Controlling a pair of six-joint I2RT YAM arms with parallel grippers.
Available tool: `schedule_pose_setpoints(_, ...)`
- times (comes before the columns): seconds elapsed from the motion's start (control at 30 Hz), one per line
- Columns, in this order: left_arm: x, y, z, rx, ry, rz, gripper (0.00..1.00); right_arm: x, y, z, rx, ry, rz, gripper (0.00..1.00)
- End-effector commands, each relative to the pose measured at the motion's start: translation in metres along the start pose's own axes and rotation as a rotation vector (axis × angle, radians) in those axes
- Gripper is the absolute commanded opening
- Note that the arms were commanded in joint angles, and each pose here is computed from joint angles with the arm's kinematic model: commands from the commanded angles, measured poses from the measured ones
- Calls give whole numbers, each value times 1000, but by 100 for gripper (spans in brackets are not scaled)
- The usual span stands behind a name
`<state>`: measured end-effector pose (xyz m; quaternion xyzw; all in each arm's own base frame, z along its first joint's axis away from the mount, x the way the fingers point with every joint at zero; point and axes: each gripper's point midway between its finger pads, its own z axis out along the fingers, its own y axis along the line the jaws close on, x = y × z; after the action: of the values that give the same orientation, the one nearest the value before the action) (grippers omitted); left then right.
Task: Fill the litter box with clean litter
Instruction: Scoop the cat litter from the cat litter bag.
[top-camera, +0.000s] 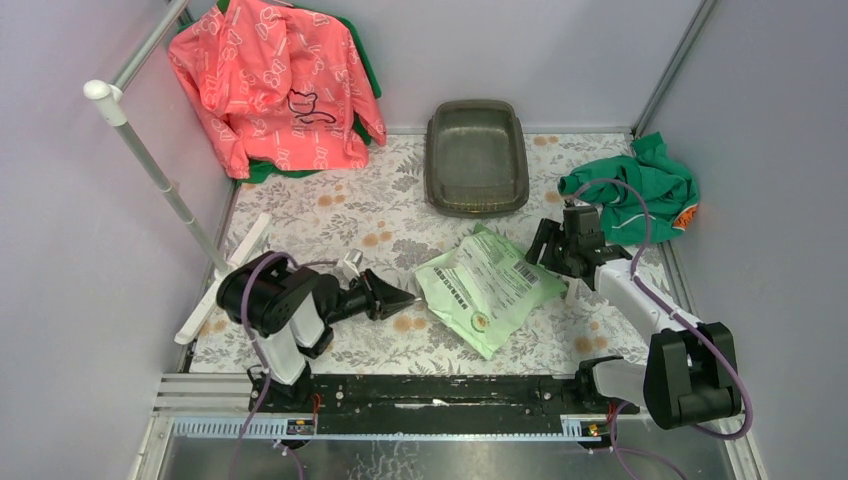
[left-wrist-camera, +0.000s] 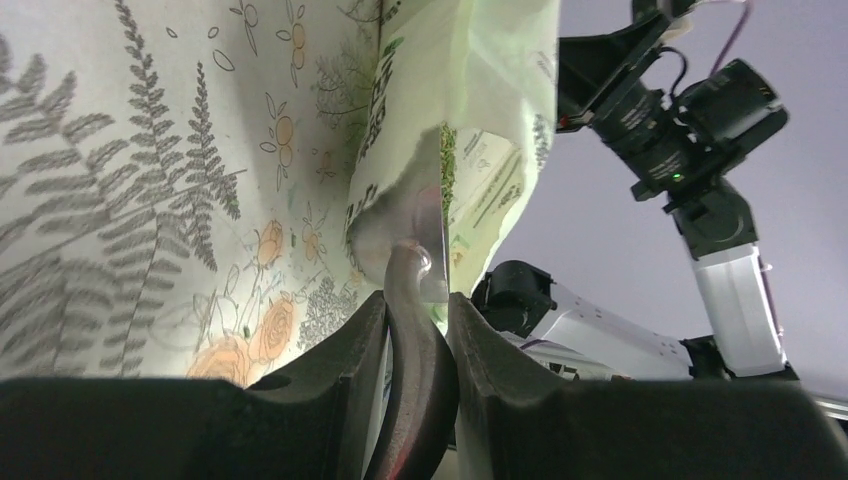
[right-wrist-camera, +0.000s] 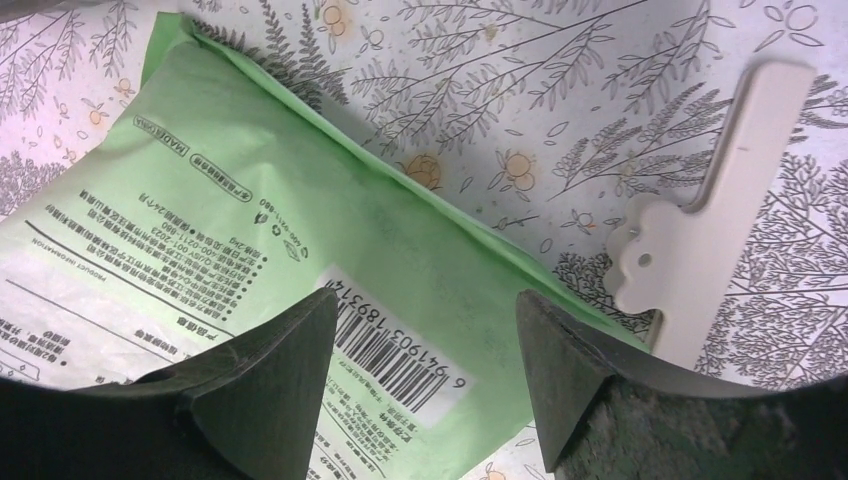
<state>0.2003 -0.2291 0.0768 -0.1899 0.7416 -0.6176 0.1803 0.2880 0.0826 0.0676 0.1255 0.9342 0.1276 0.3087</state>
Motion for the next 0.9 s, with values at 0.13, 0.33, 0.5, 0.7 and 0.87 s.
schedule_pose_setpoints(0.13,-2,-4,48,52,-11,110,0,-32,-4,-13,1,-88,21,73)
schedule_pose_setpoints(0.33,-12,4,81,53,-12,117,0,-38,-6,-18,-1,-116,41,74)
schedule_pose_setpoints(0.5,-7,8,116,70,14,99,0,-43,-7,-23,-1,-132,49,74)
schedule_pose_setpoints(0.7,-5,12,145,83,1,86,0,-44,-17,-22,15,-136,73,75)
schedule_pose_setpoints(0.87,-10,6,161,112,7,76,0,-41,-24,-18,25,-132,93,75)
